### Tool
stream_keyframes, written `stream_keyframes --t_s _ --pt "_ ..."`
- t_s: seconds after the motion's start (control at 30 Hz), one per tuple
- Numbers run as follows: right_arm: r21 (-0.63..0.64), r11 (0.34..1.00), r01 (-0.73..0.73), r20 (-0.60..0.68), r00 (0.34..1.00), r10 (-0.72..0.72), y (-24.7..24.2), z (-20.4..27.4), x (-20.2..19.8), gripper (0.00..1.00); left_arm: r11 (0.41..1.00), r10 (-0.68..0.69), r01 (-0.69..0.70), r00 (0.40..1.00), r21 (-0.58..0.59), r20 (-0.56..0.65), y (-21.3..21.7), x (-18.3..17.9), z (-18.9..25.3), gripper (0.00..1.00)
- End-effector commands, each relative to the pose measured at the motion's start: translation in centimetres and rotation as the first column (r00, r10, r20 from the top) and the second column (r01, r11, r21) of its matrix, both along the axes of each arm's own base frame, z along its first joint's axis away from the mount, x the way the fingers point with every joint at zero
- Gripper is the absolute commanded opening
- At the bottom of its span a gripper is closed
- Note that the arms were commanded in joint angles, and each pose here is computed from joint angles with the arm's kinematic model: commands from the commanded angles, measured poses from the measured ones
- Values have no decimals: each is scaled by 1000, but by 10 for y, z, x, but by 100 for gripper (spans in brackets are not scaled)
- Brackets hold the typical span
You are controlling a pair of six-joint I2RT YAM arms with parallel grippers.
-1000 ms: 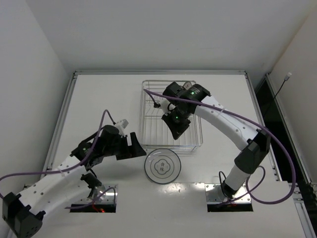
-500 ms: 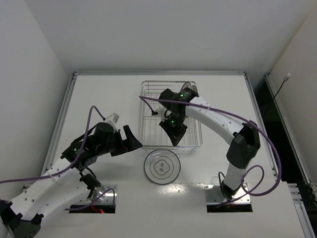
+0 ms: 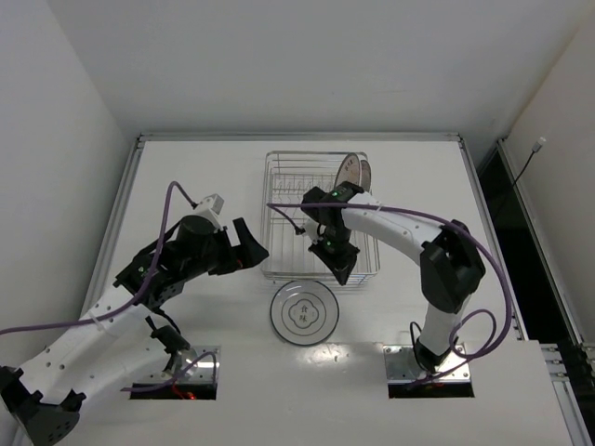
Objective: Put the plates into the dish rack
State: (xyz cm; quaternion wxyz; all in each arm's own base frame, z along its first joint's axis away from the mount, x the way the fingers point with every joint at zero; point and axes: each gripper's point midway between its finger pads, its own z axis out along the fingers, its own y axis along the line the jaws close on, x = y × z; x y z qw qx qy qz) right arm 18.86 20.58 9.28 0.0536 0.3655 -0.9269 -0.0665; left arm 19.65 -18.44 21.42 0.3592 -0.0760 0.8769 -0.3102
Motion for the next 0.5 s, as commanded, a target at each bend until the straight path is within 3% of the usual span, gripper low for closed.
stream_keyframes --t_s 0.0,0.2,0.33,0.47 --pt "10 1000 -19 5 1000 19 -1 -9 -5 0 1000 -7 7 999 9 40 0 3 7 88" --pt "13 999 -38 -9 999 38 4 -29 -6 0 1000 -7 7 999 9 40 1 2 5 88" --pt "28 999 -32 76 997 29 20 -25 27 0 1000 1 -1 999 7 51 4 0 8 88" --pt "7 999 -31 83 996 31 28 -37 41 0 1000 9 -9 998 10 54 6 0 10 88"
